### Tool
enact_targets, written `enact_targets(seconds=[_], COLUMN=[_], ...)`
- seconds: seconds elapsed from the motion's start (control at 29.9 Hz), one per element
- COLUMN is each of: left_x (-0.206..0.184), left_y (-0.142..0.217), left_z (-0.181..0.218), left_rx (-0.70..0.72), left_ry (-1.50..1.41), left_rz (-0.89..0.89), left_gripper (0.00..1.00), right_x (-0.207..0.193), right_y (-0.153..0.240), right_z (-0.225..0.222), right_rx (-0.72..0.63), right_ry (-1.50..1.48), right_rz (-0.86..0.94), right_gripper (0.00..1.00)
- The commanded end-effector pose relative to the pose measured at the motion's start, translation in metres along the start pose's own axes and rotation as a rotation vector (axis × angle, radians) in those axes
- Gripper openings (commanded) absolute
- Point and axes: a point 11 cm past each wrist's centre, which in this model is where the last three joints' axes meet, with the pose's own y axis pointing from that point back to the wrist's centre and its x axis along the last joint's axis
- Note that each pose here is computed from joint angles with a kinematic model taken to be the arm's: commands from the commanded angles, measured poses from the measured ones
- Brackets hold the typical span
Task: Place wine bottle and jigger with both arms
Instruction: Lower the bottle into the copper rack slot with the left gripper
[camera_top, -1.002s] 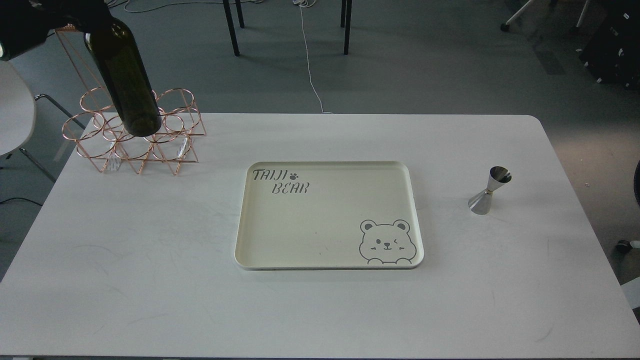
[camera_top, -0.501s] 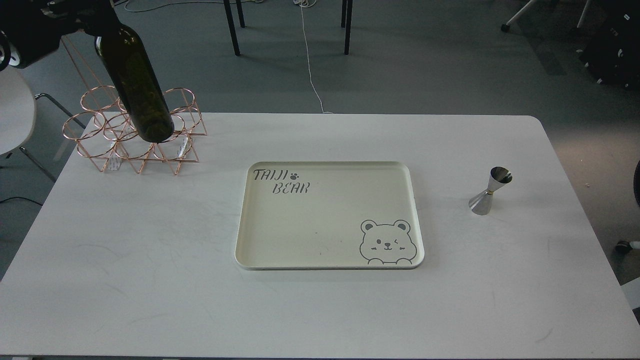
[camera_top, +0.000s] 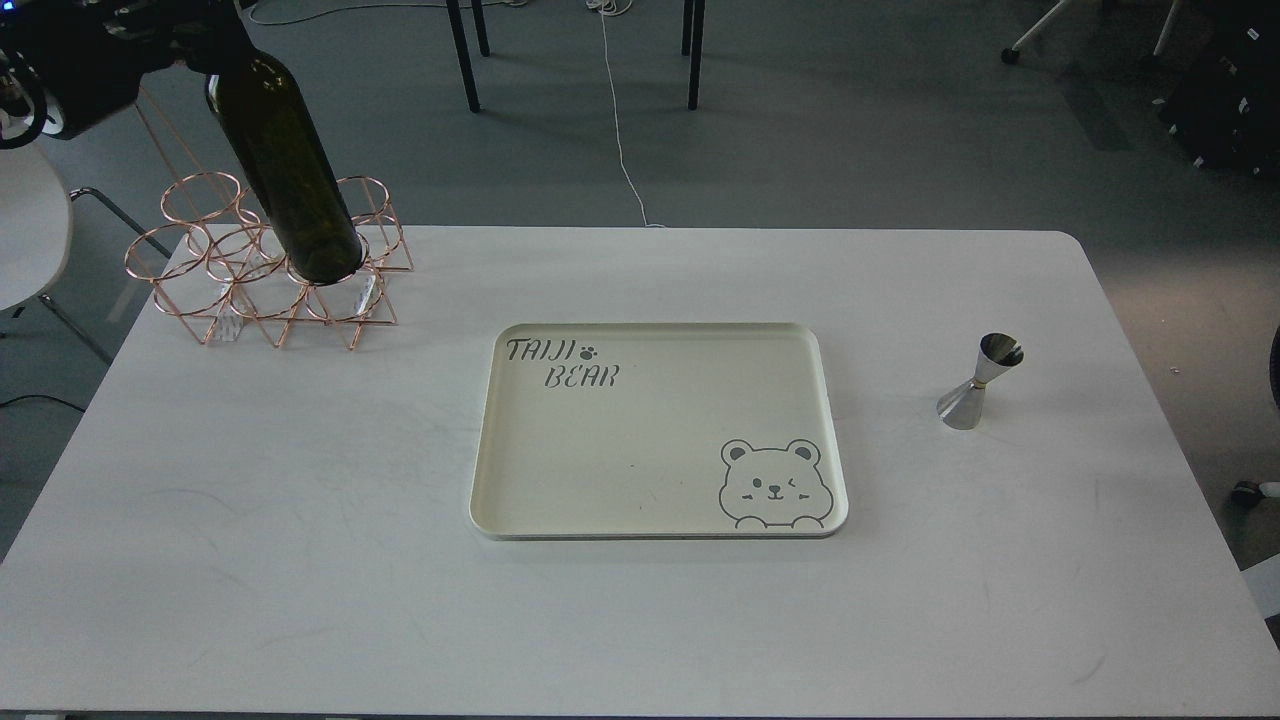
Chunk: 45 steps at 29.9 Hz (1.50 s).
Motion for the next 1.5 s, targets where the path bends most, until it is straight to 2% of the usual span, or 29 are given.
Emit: enact_targets(seconds=[0.0,0.6,1.07,1.27,1.37,1.47], left_x=[0.0,-0.027,-0.067,-0.073,-0.073,-0.073], left_y=[-0.001,0.0,-0.001,-0.004,-0.004,-0.004], left_z=[-0.001,-0.006,-0.012,-0.007,-0.007,-0.007], left_rx=[0.005,0.019,0.049,0.038,0.038,0.04], left_ry=[-0.004,0.02,0.057,0.069,0.068,0.068], left_rz=[0.004,-0.033,-0.072,-0.075,-0.074,-0.074], left_gripper=[0.14,0.18,0.29,0.46,0.65,0.66], right_x=[0.001,0.002,0.002,0.002,0.002,0.002], right_y=[0.0,0.001,0.001,0.001,0.001,0.001], right_z=[0.0,-0.001,-0.001,-0.001,-0.001,-0.001], right_rx=[0.0,0.0,0.001,0.0,0.0,0.0], right_ry=[0.001,-0.004,-0.004,-0.003,-0.004,-0.003], right_rz=[0.001,-0.01,-0.008,-0.009,-0.01,-0.009], right_gripper=[0.98,0.98,0.98,0.98,0.98,0.98])
